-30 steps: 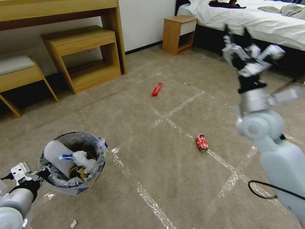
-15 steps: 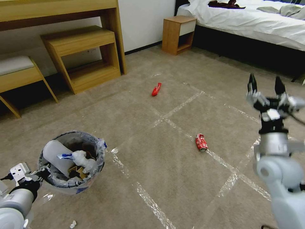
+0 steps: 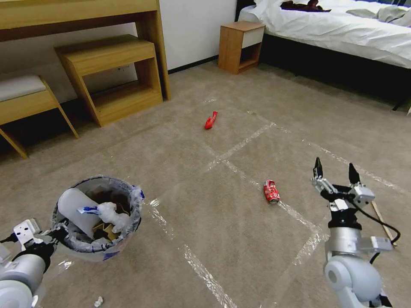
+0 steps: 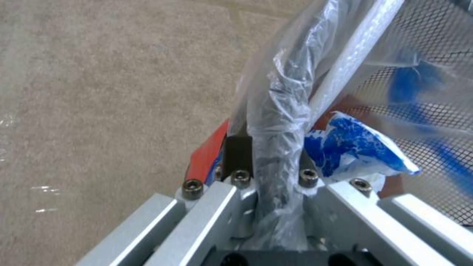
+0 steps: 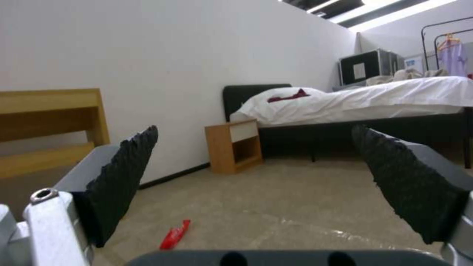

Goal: Pick up the trash bin and place the garbage on the floor into it.

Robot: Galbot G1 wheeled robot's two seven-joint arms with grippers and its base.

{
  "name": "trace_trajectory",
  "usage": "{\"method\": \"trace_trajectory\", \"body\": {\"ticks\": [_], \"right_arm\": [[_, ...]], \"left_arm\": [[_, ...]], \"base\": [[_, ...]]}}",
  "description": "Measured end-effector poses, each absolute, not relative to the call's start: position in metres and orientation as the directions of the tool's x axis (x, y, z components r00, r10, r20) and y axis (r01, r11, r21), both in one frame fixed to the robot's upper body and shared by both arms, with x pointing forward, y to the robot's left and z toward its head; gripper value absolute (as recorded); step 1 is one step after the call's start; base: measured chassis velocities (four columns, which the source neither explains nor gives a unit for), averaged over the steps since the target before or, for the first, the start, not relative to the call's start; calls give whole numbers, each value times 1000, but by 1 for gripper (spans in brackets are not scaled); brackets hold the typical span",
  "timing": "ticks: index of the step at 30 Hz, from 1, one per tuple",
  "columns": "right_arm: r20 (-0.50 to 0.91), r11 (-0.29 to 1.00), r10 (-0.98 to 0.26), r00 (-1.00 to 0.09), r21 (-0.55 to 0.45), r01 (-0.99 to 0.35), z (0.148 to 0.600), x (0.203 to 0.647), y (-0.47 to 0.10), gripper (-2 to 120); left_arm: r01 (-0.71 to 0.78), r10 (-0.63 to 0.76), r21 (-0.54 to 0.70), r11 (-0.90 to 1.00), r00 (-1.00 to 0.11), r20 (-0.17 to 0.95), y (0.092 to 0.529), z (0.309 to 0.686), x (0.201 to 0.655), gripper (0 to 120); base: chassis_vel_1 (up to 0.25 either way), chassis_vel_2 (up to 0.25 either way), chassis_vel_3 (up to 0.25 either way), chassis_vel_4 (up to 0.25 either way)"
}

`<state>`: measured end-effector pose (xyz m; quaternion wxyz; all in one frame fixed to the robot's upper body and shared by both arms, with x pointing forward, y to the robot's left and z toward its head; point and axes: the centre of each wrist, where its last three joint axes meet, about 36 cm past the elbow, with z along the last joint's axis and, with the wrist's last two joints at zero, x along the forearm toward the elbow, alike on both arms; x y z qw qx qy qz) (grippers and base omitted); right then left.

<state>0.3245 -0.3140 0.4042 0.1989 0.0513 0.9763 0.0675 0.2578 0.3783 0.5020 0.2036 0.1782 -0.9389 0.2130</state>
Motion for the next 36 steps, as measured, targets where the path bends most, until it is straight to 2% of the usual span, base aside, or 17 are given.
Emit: {"method": "trace_trajectory", "body": {"ticks": [23, 36], "right_arm": [[-354, 990, 111, -929, 124, 71, 391, 330, -302, 100], [-350, 990, 107, -931, 124, 67, 389, 332, -301, 100]], "left_arm": [[-419, -241, -331, 845, -852, 464, 377, 498, 259, 1], [-421, -242, -332, 844, -852, 465, 376, 496, 259, 1]], "base": [[0, 0, 0, 0], [-91, 96, 89, -91]]}}
